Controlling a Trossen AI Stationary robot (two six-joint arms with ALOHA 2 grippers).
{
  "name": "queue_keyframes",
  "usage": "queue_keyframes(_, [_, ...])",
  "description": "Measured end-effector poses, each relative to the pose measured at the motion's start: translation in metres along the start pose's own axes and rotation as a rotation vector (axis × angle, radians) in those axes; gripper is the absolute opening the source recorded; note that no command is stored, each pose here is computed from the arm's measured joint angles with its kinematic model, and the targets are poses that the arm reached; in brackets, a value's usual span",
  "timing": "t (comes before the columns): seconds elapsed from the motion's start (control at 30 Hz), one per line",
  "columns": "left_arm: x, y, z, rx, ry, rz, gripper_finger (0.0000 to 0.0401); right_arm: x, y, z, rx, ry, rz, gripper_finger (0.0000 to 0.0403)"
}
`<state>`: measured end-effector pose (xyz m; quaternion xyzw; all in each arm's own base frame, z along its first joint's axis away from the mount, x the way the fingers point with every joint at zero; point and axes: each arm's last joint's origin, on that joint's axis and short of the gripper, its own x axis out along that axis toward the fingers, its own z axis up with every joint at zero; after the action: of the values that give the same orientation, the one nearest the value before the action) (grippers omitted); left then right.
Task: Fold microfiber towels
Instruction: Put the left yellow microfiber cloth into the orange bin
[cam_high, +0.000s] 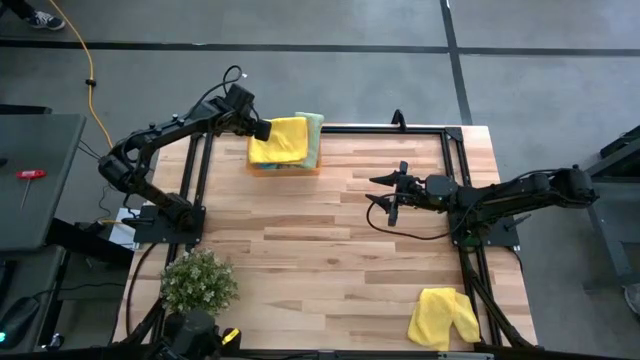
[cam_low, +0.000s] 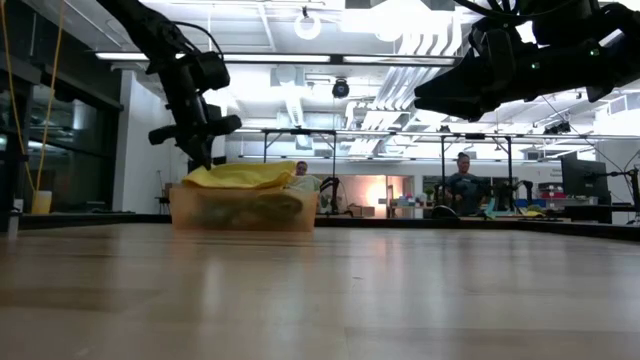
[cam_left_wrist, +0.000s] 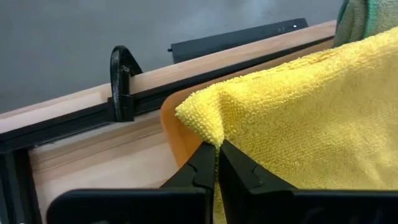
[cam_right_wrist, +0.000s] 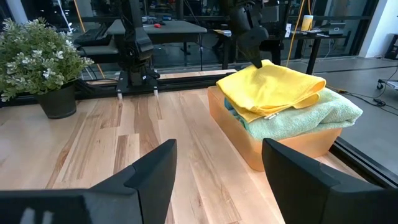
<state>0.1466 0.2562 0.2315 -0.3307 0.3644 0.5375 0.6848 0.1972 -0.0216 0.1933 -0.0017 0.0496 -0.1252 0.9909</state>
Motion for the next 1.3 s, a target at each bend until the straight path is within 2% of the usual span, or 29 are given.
queue_keyframes(0.33, [0.001, -0.001, 0.001, 0.009, -0.013, -0.004, 0.0000, 0.000, 0.000, 0.000, 0.000, 0.000, 0.000, 0.0228])
queue_keyframes(0.53, [0.018, -0.006, -0.003, 0.055, 0.038, 0.016, 0.0009, 0.000, 0.000, 0.000, 0.000, 0.000, 0.000, 0.0228])
queue_keyframes(0.77, [0.038, -0.014, -0.005, 0.158, 0.041, 0.086, 0.0088, 0.000, 0.000, 0.000, 0.000, 0.000, 0.000, 0.0228])
queue_keyframes(1.07, [0.001, -0.007, 0.003, 0.154, -0.082, 0.112, 0.0172, 0.000, 0.000, 0.000, -0.004, 0.000, 0.000, 0.0228])
queue_keyframes(1.17, [-0.009, -0.008, 0.007, 0.121, -0.137, 0.057, 0.0182, 0.000, 0.000, 0.000, -0.001, 0.000, -0.001, 0.0228])
queue_keyframes(1.3, [-0.013, -0.025, 0.014, 0.105, -0.216, -0.148, 0.0183, 0.000, 0.000, 0.000, 0.000, -0.001, -0.001, 0.0228])
